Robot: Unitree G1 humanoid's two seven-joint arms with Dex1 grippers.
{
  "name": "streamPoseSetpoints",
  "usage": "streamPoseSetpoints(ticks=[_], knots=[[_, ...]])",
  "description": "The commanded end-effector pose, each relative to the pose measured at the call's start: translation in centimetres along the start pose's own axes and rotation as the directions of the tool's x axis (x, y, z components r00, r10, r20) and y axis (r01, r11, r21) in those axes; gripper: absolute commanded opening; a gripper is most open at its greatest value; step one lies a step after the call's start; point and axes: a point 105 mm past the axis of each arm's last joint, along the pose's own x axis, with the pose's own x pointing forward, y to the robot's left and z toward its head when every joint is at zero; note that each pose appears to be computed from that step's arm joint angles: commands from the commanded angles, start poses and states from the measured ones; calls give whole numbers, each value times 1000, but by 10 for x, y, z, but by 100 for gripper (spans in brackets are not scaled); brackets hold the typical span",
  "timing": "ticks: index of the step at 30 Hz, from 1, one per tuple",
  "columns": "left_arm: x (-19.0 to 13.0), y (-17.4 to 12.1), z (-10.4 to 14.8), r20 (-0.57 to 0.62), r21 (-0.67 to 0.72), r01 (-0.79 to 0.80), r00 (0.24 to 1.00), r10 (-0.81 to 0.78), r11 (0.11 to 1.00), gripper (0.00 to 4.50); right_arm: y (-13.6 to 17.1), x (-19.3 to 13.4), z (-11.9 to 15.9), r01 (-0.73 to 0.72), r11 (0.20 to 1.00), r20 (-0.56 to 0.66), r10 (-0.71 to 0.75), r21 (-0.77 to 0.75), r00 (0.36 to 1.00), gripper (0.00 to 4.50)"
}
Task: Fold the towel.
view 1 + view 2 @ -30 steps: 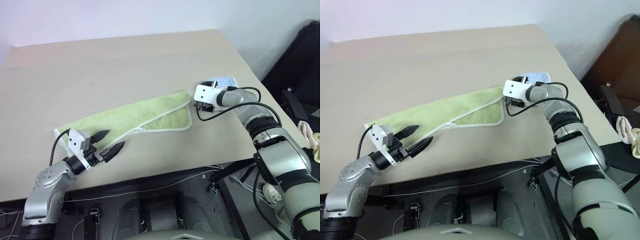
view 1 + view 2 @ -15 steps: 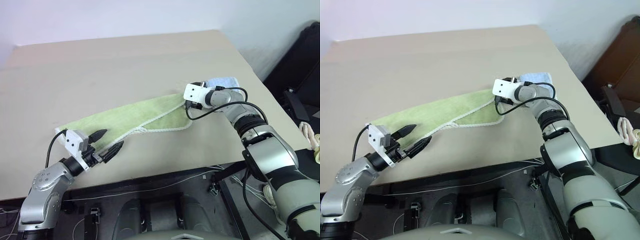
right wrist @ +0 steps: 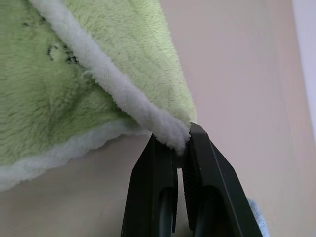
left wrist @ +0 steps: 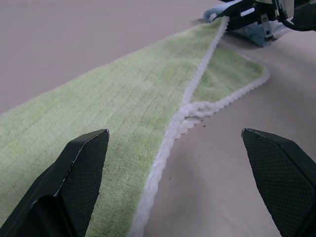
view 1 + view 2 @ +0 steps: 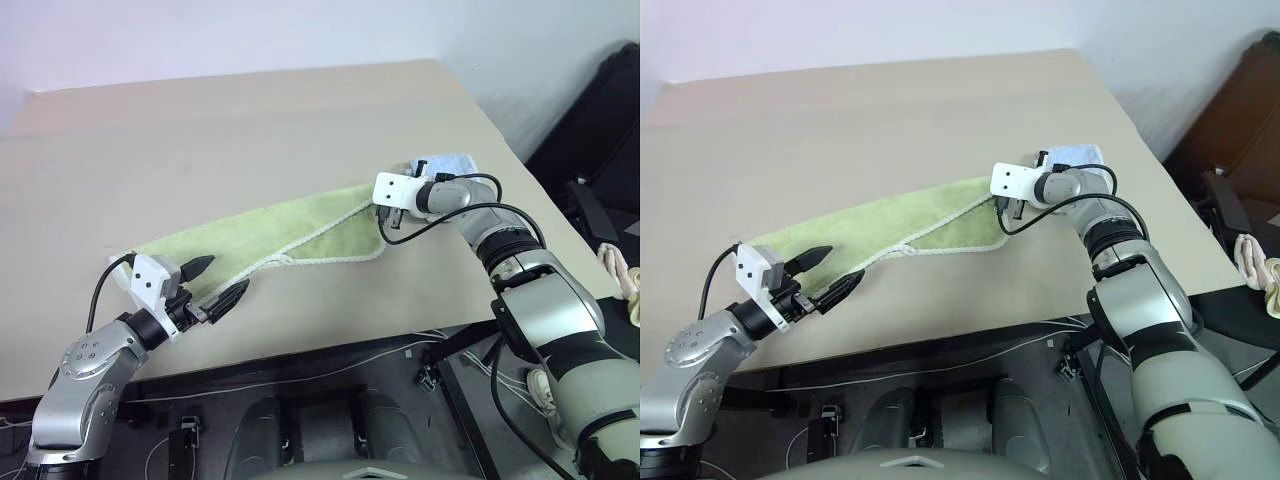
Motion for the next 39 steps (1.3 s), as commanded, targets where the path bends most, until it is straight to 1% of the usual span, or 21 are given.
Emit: streamPoseSetpoints(ticks=[1,2,3,6,10,13,15,17,18,21,23,27,34,37,39], knots=[[0,-2,12,27,29,15,1000,-15,999,450,-18,-8,12,16,999,44,-14,-44,999,27],[0,-2,11,26,28,15,1000,-16,999,450,-17,-9,12,4,999,52,-2,-44,999,27],[0,-2,11,24,29,17,1000,-18,999,450,-16,-10,14,-6,999,69,9,-40,998,13],[0,-1,9,18,31,21,1000,-22,999,450,-13,-12,22,-43,999,125,42,5,991,13],[-1,2,9,22,43,11,1000,-12,999,450,-21,-16,20,-41,986,141,18,160,990,13],[-7,11,9,19,63,-13,1000,11,998,450,-29,-23,21,-76,944,170,22,322,985,13],[-10,15,9,10,80,-20,1000,20,997,450,-36,-28,27,-98,915,202,18,392,979,13],[-16,22,8,-3,97,-38,999,38,995,450,-53,-38,41,-113,853,245,-17,510,969,13],[-20,25,6,-9,103,-45,999,47,994,450,-60,-43,48,-114,834,260,-37,540,965,13],[-29,31,-1,-30,108,-64,997,68,992,450,-79,-59,76,-106,802,324,-113,588,939,13],[-39,34,-11,-60,112,-65,996,72,992,450,-89,-70,97,-116,783,373,-156,612,915,13],[-57,43,-21,-84,113,-94,991,104,989,450,-99,-84,123,-116,779,405,-188,617,895,13],[-73,47,-30,-109,157,-101,987,119,982,450,-103,-90,146,-121,785,442,-208,607,872,13],[-72,46,-31,-109,175,-95,987,115,980,450,-103,-90,149,-123,787,452,-211,605,867,13],[-72,44,-34,-137,205,-66,986,95,977,450,-102,-89,151,-126,786,455,-212,605,865,13]])
